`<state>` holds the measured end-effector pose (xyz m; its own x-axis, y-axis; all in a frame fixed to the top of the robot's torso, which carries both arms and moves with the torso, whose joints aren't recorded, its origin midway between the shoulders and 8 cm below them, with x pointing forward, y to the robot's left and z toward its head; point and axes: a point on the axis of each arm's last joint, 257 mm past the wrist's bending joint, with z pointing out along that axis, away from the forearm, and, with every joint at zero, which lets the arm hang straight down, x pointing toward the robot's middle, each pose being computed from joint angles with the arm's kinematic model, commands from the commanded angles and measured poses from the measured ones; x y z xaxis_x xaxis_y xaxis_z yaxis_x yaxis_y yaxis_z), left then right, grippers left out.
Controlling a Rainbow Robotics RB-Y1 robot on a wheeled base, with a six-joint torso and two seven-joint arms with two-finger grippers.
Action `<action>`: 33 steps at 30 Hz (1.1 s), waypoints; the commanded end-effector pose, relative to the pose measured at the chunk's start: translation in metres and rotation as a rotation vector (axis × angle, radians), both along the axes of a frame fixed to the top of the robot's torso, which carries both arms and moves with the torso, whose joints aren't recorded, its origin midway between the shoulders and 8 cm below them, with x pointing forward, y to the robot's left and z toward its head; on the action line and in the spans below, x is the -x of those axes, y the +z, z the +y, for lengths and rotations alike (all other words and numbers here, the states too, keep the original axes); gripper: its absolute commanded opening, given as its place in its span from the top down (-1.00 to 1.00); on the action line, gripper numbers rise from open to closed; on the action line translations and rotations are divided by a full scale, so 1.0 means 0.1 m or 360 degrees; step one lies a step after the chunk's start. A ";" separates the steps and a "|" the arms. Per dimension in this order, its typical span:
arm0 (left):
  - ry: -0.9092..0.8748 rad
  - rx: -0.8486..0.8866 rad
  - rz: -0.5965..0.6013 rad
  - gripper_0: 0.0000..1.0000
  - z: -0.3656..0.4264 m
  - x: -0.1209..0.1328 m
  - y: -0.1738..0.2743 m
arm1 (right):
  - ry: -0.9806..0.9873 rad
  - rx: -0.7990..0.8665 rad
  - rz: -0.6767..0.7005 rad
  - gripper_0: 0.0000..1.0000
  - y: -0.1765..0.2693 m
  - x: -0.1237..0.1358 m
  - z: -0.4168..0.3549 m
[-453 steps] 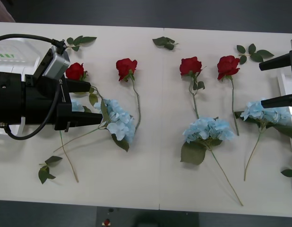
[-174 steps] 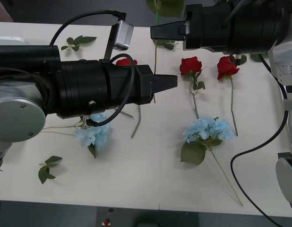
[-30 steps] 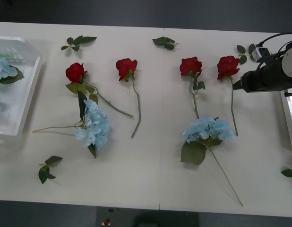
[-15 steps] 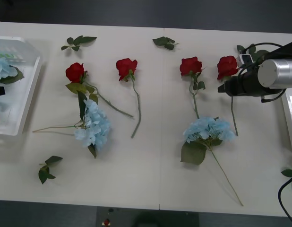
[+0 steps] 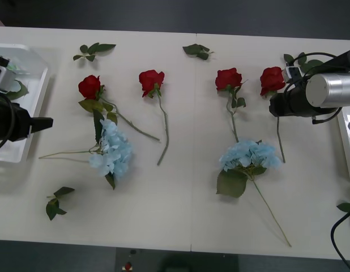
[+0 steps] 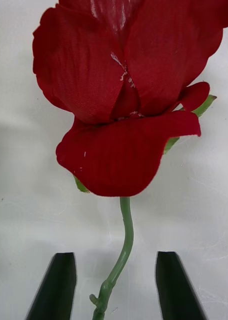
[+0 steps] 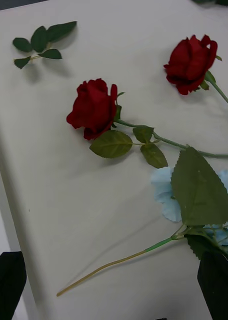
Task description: Put the red flowers into the right box and the blue flowers into the left box
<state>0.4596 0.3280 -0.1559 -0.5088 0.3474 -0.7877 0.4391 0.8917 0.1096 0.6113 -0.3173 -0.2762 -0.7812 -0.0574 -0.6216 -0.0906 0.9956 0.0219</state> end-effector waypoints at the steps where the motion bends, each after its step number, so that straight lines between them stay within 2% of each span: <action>1: -0.0174 -0.0155 -0.0084 -1.00 -0.16 -0.01 0.04 | -0.0037 -0.0031 -0.0083 1.00 0.27 -0.17 0.08; 12: -0.0483 -0.0374 -0.0118 -1.00 -0.60 0.03 -0.30 | -0.0032 -0.0011 -0.0121 1.00 0.39 -0.21 0.04; 21: -0.0564 -0.0465 -0.0134 -1.00 -0.77 -0.04 -0.59 | -0.0047 -0.0057 -0.0161 1.00 0.89 -0.19 -0.08; 26: -0.0579 -0.0564 -0.0140 -1.00 -0.59 -0.10 -0.73 | -0.0069 -0.0096 -0.0190 1.00 1.20 -0.15 -0.15; 33: -0.0628 -0.0621 -0.0143 -1.00 -0.56 -0.12 -0.91 | -0.0151 -0.0130 -0.0202 1.00 1.58 -0.02 -0.48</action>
<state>0.4653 0.2788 -0.2527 -0.2567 0.7585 -0.5990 0.7037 0.5715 0.4221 0.6059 -0.3383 -0.1752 -0.7505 0.0407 -0.6597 -0.0461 0.9924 0.1137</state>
